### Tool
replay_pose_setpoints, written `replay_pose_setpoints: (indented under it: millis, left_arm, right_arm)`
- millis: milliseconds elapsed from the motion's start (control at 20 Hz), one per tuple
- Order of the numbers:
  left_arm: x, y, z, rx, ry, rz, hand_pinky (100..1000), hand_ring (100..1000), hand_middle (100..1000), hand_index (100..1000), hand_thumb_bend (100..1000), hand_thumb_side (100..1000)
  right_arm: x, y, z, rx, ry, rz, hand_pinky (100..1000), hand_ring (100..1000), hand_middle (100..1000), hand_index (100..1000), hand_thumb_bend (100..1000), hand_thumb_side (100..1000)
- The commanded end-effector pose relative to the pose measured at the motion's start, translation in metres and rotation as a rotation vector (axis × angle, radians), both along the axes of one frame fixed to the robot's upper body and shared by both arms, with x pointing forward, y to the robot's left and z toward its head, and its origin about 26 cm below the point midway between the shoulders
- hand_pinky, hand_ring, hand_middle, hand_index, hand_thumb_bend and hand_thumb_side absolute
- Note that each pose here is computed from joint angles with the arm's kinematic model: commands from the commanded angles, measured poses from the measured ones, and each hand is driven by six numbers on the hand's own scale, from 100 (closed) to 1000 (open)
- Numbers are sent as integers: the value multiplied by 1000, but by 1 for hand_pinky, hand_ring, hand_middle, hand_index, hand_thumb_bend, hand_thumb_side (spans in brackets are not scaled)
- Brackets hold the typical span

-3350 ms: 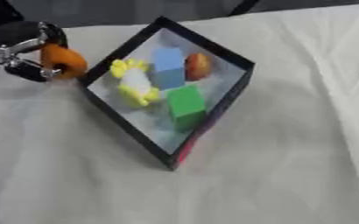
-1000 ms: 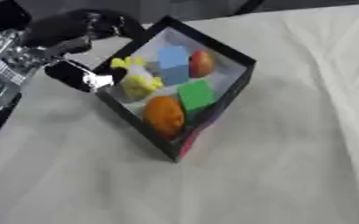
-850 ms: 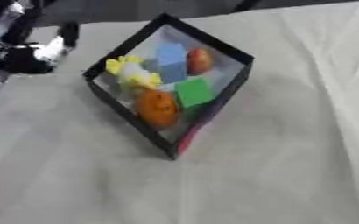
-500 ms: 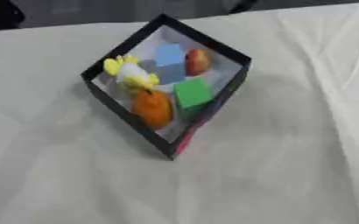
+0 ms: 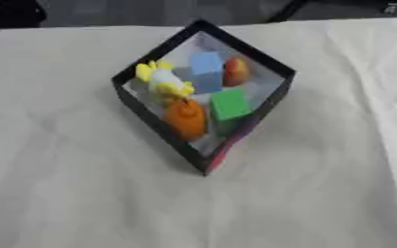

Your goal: Pick up objects on the table and place them in the box.

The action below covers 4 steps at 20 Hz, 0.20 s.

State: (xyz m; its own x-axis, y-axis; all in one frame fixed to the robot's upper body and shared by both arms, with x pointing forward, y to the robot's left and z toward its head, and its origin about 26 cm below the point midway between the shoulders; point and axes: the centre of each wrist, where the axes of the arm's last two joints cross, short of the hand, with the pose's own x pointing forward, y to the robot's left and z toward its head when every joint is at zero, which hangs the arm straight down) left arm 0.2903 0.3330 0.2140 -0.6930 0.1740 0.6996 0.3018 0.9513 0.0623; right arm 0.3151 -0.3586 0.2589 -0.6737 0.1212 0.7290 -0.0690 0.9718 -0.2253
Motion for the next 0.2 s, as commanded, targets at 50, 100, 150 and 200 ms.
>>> replay_pose_setpoints:
  millis: [50, 100, 150, 200]
  left_arm:
    - [-2, -3, 8, 22, -17, -27, 839, 815, 815, 926, 103, 674]
    - [-1, -5, 8, 17, -9, -34, 840, 818, 818, 926, 110, 676]
    - [0, -6, 9, 13, -2, -38, 841, 822, 821, 927, 117, 678]
    - [0, -7, 9, 13, 6, -43, 841, 822, 821, 927, 118, 679]
  right_arm:
    - [-1, -1, 1, -10, -59, 32, 954, 711, 617, 822, 100, 548]
    - [1, -1, -3, -15, -60, 49, 960, 727, 629, 829, 100, 551]
    - [3, -2, -6, -22, -58, 65, 967, 744, 645, 838, 100, 555]
    - [4, -3, -9, -30, -56, 80, 967, 746, 647, 839, 100, 555]
